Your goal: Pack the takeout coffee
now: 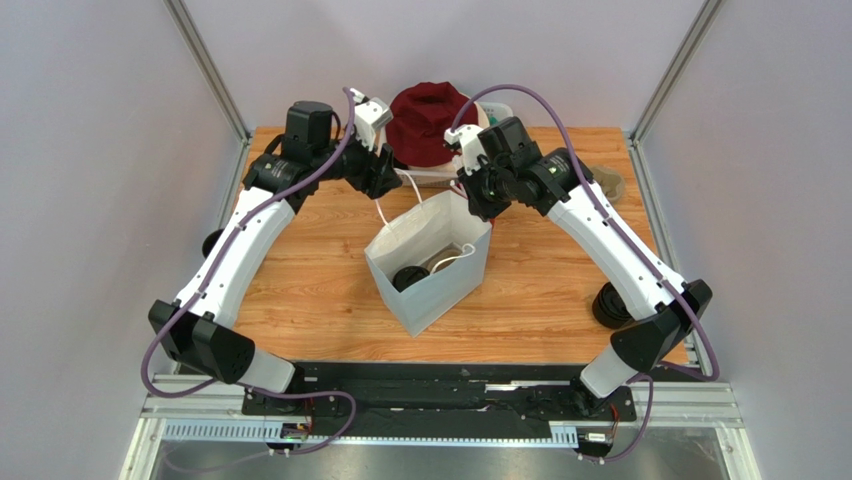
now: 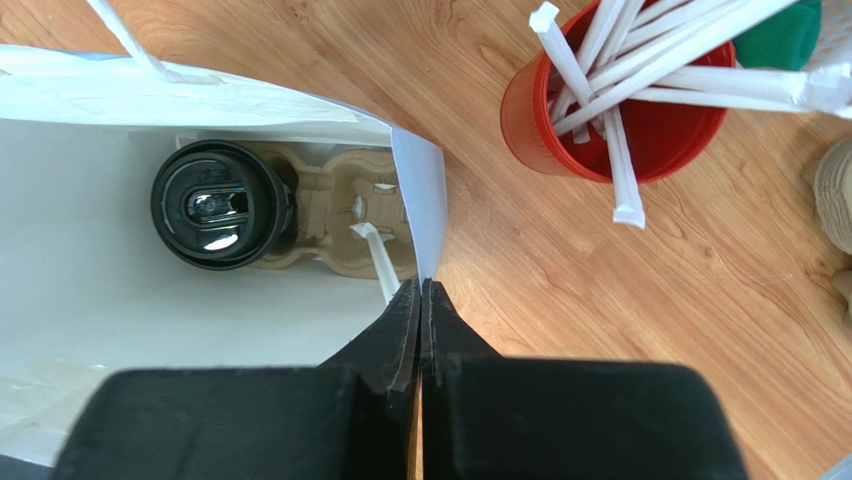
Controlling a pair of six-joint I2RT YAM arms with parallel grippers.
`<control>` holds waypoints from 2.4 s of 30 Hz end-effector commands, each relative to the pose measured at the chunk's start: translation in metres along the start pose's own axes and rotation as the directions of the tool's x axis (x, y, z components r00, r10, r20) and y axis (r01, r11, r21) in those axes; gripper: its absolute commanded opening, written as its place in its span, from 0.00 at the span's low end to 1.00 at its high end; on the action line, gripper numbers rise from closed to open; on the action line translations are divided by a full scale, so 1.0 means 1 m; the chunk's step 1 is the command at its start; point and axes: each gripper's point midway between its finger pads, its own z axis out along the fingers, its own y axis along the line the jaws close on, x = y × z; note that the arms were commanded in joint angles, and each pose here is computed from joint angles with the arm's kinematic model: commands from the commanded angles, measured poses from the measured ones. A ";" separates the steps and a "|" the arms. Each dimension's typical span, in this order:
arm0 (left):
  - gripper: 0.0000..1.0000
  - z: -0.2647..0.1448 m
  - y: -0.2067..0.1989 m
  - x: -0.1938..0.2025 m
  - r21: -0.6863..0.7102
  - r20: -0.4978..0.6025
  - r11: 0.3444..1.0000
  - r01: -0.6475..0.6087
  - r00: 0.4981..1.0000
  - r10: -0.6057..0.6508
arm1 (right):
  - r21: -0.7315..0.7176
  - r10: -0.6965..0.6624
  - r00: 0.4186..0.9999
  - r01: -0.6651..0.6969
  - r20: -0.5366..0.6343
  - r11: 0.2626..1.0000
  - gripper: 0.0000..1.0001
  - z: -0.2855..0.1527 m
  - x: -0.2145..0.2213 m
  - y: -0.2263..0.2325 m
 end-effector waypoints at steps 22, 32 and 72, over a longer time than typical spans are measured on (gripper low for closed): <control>0.13 0.073 -0.018 -0.081 0.036 0.030 0.980 -0.196 0.980 0.195 | 0.130 0.058 0.996 -0.067 0.070 0.989 0.00 -0.037 0.034 -0.017; 0.21 0.096 -0.032 -0.080 0.072 0.018 0.977 -0.202 0.979 0.201 | 0.136 0.056 0.995 -0.066 0.079 0.989 0.00 -0.043 0.039 -0.017; 0.98 -0.183 0.086 -0.086 -0.586 0.192 0.809 0.049 0.978 0.080 | 0.515 -0.057 0.781 -0.354 0.622 0.781 0.99 -0.239 -0.060 -0.178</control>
